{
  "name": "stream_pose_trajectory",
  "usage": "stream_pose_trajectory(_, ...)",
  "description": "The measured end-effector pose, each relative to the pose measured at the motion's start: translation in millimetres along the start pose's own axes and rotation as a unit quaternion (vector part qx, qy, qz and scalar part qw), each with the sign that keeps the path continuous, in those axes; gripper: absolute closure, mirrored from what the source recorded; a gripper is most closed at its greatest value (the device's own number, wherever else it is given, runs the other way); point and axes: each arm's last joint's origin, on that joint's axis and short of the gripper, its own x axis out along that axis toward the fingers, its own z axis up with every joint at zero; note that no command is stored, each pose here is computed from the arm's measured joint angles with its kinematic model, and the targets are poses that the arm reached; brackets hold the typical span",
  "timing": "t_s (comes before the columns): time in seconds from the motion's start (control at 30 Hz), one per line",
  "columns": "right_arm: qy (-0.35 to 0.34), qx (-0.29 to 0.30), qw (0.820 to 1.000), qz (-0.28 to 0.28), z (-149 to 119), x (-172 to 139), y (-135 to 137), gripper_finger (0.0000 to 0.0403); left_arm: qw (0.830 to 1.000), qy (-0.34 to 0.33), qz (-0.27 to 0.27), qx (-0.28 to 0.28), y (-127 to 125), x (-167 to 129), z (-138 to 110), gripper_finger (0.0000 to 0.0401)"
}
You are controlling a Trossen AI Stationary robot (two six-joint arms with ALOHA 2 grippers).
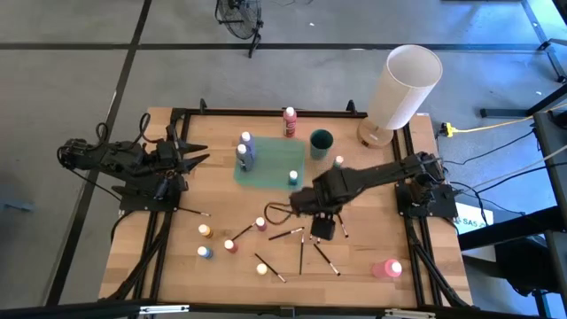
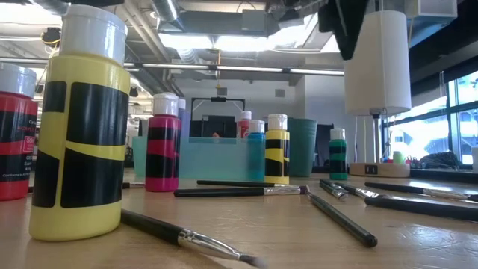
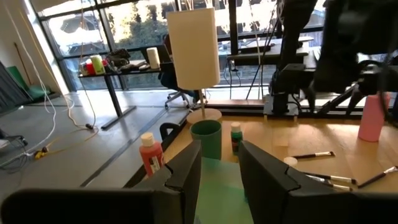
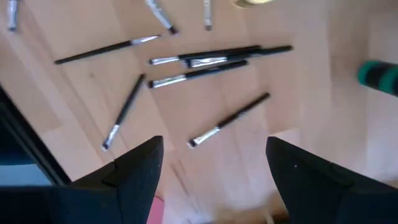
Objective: Pick & Place Paint Supplies
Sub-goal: Put the black paint brush into the dark green cup
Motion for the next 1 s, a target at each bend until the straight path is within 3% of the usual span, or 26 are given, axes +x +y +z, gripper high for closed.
stream_pose_trajectory(0.4, -0.025, 0.017, 0.999, -0.041, -28.3, 5.7, 37.7, 0.0114, 1.000, 0.007, -0.005, -0.008, -0.3, 0.0, -1.6, 0.0297)
stream_pose_trajectory(1.0, -0.026, 0.014, 0.999, -0.038, -34.5, 6.1, 45.5, 0.0114, 0.999, 0.006, -0.026, -0.017, -1.5, -0.1, -1.5, 0.0297)
